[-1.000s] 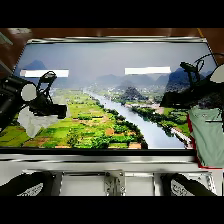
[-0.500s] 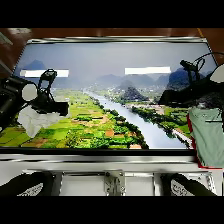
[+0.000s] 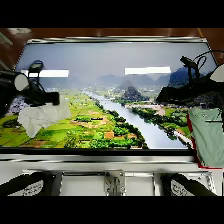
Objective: Fold the shirts.
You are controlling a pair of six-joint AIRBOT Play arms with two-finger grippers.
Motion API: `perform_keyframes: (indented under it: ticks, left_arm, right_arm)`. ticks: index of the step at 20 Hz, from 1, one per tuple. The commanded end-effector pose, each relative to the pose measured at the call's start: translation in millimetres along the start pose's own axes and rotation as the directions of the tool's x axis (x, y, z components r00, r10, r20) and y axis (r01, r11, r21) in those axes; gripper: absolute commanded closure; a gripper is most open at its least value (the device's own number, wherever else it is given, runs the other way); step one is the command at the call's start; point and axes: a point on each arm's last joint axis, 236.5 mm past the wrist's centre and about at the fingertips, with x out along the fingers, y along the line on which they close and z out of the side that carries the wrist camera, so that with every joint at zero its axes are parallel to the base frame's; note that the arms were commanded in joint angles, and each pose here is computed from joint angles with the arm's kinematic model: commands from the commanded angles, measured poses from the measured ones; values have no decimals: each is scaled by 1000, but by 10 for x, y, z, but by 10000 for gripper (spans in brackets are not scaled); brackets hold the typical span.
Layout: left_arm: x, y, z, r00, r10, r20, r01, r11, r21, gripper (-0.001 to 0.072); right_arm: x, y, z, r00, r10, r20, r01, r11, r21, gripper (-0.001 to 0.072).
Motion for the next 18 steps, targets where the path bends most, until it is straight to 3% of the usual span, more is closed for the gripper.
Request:
perform_keyframes:
  ticks: [1, 3, 6, 16, 17, 18]
  left_arm:
    - [267, 862, 247, 999, 19, -29, -27, 961, -274, -13]
    - [560, 1188, 81, 991, -56, -125, -3, 903, -430, -13]
    - [887, 1451, -115, 970, -112, -214, -18, 849, -529, -13]
    - [1726, 1381, -296, 932, -170, -321, -25, 853, -522, -9]
    - [1743, 1380, -271, 936, -166, -311, -15, 863, -504, 181]
    - [1725, 1365, -227, 940, -170, -297, 6, 876, -482, 591]
  right_arm:
    - [2, 12, 8, 1000, 4, 3, -4, 1000, -5, 54]
    - [2, 11, 8, 1000, 4, 4, -4, 1000, -5, 54]
    - [2, 12, 8, 1000, 4, 3, -4, 1000, -4, 54]
    - [2, 11, 34, 1000, 4, 14, -4, 1000, 10, 54]
    - [2, 11, 34, 1000, 4, 14, -4, 1000, 13, 54]
    - [2, 11, 33, 1000, 4, 14, -4, 1000, 17, 54]
